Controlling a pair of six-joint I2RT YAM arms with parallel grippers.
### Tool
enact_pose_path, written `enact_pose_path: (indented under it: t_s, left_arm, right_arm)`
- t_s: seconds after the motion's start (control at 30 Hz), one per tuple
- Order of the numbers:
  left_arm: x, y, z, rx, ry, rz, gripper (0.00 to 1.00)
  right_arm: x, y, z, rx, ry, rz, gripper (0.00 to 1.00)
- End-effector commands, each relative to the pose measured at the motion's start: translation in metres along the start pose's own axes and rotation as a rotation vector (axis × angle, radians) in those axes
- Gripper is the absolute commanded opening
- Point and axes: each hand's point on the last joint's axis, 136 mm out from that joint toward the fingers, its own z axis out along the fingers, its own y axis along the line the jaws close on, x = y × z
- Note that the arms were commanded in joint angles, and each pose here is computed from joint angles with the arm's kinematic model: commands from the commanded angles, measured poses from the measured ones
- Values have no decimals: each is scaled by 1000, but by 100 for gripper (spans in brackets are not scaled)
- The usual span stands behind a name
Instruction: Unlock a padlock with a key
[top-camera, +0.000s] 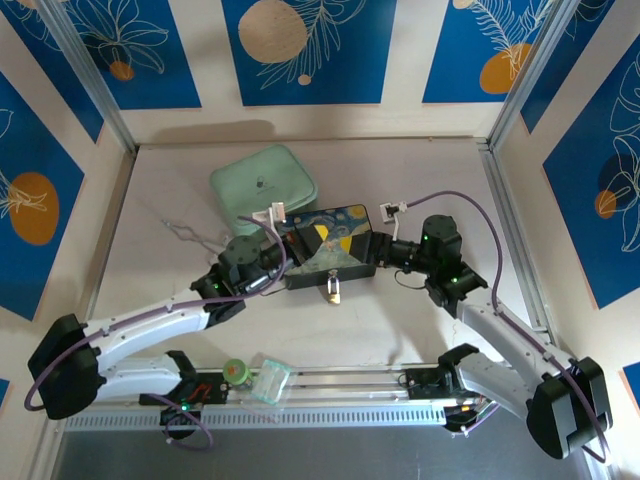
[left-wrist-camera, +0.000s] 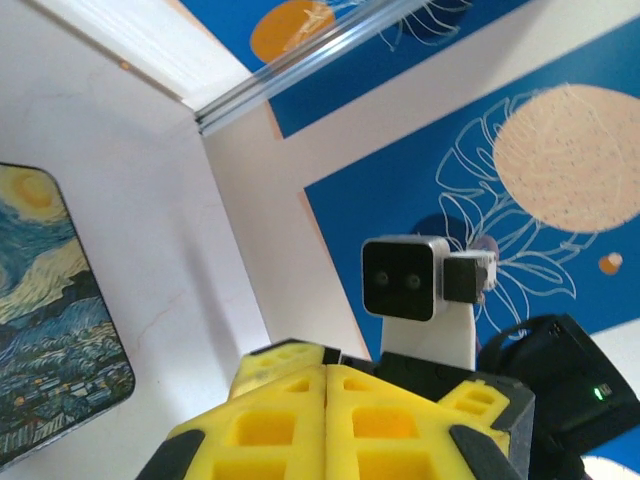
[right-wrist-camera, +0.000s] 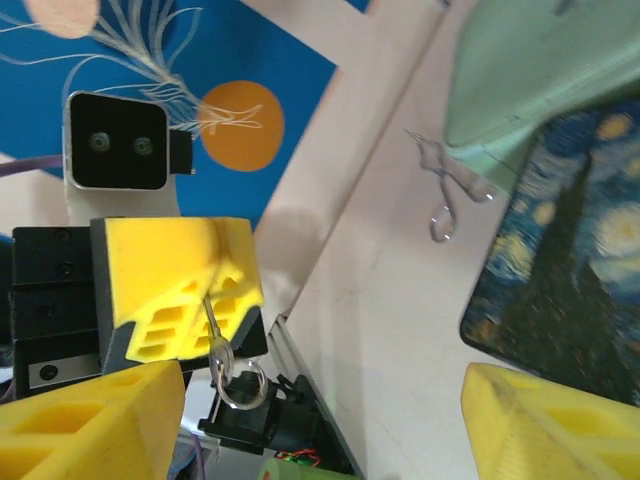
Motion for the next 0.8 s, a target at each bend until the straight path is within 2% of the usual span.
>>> enact_pose_path:
  t_s: [0.0,0.17,0.23,0.37,0.53,0.77]
  left_arm:
    - [4,-15,0,44,57,88,0]
    - [2,-15,-1,66,33,63,0]
    - [1,-14,-1,66,25,58,0]
    - [0,-12,0,64,9,51,0]
    - [-1,-17,0,89,4,43,0]
    - [2,-25,-1,95,14,89,0]
  right_arm:
    - [1,30,4,-146,6,-85,70]
    - [6,43,9,-187,12,-124,59]
    - [9,43,10,-193,23,-124,49]
    - [14,31,11,-168,32,-84,46]
    - [17,31,12,-193,39,-73,34]
    - [13,33,10,-202,39,-69,30]
